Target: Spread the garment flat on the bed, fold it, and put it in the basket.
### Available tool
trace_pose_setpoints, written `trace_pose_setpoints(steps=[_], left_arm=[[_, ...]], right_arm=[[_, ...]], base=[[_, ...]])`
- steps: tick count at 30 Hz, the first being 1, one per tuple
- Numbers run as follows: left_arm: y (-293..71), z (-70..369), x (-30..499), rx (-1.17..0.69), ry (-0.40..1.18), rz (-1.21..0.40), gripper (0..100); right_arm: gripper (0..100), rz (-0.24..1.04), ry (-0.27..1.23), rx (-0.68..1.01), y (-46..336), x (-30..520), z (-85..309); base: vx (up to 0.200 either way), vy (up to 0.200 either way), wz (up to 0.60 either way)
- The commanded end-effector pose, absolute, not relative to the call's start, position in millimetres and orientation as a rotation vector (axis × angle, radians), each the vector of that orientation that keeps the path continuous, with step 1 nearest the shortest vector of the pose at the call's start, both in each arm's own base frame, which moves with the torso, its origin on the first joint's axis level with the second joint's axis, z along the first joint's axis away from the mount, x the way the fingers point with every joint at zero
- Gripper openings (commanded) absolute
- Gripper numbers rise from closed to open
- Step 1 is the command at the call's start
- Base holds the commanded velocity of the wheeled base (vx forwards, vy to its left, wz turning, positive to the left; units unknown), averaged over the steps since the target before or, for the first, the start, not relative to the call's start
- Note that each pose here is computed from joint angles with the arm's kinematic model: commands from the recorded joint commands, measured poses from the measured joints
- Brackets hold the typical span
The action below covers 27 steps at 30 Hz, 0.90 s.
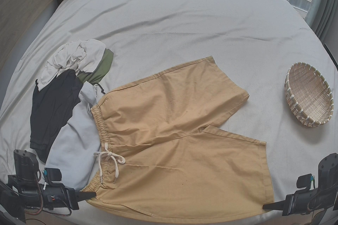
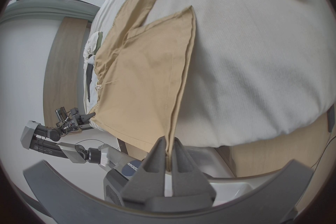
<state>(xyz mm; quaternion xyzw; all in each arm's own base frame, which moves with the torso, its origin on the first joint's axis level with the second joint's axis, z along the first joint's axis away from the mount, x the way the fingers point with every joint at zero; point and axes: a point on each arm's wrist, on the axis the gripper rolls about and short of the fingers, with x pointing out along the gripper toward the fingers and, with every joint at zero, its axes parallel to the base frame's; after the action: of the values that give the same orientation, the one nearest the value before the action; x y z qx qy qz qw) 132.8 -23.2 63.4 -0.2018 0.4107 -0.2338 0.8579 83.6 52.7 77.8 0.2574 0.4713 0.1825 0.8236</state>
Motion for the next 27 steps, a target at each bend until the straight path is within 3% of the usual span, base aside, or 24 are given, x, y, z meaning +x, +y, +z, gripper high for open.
trace_pose_setpoints(steps=[1, 14, 27], left_arm=[[-22.4, 65.3, 131.3, -0.425, 0.843, -0.491, 0], [-27.7, 139.7, 183.3, -0.524, 0.386, -0.557, 0], [-35.0, 164.0, 209.2, -0.563, 0.297, -0.516, 0]], right_arm=[[0, 0.413, 0.937, 0.565, 53.8, 87.1, 88.5], [0, 0.506, 0.537, 0.677, 61.4, 132.8, 186.6], [0, 0.500, 0.408, 0.707, 67.6, 202.5, 232.6]], base=[[0.000, 0.000, 0.00], [0.000, 0.000, 0.00], [0.000, 0.000, 0.00]])
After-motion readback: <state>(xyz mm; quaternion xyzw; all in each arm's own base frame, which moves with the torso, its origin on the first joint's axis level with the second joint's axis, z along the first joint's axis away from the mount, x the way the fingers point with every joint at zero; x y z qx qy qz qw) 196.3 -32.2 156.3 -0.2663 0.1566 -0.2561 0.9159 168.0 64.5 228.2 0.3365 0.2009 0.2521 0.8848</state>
